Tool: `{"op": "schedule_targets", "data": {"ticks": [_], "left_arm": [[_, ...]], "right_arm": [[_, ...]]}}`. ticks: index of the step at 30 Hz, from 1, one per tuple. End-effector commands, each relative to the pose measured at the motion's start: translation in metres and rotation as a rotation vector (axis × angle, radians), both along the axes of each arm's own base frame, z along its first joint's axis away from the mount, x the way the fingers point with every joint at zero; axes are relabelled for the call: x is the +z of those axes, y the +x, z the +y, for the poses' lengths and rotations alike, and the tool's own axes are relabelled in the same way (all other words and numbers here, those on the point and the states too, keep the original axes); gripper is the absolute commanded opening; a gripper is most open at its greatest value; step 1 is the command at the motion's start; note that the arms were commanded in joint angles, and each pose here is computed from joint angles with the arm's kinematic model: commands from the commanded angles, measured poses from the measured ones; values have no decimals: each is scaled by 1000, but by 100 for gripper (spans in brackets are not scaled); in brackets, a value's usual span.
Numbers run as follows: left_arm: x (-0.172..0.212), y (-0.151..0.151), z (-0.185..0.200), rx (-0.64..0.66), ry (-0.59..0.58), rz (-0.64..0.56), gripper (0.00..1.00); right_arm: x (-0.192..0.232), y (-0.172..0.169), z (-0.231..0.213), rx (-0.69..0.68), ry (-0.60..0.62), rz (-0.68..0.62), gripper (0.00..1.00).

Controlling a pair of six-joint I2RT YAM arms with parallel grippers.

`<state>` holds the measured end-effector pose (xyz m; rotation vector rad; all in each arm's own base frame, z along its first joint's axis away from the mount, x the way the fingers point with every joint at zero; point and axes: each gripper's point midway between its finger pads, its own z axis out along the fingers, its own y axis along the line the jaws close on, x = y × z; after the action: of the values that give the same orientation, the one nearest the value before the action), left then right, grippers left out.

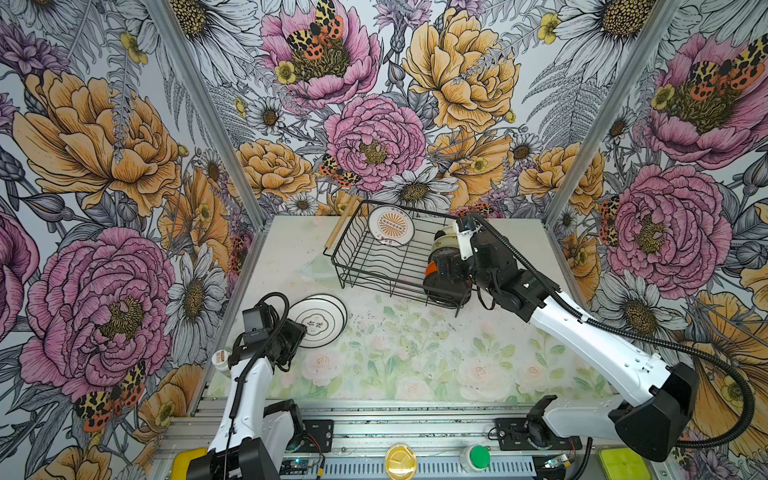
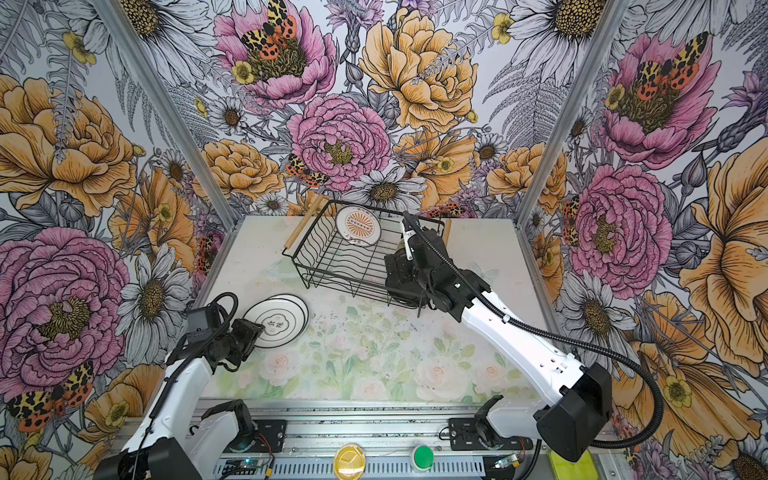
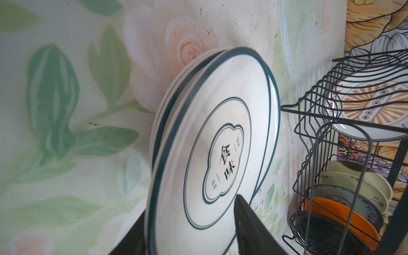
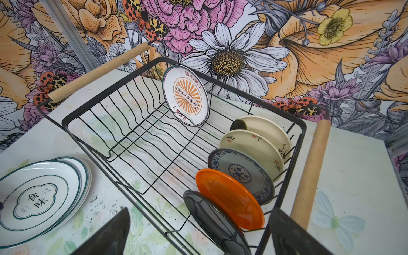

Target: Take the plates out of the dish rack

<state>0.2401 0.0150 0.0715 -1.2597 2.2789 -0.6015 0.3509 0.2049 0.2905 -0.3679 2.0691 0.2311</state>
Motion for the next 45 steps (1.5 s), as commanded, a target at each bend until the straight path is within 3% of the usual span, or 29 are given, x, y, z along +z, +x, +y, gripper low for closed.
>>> {"op": "schedule_targets", "data": {"ticks": [1, 17, 45], "left_arm": [[-3, 2, 6, 8, 30, -1, 54], [-10, 2, 8, 2, 45, 37, 64], [-10, 25, -1, -108, 79, 106, 65]], "right_arm": [[2, -3, -2, 3, 16, -2, 99], [-1, -4, 0, 16, 19, 7, 99], [-8, -7, 0, 28, 13, 21, 99]]}}
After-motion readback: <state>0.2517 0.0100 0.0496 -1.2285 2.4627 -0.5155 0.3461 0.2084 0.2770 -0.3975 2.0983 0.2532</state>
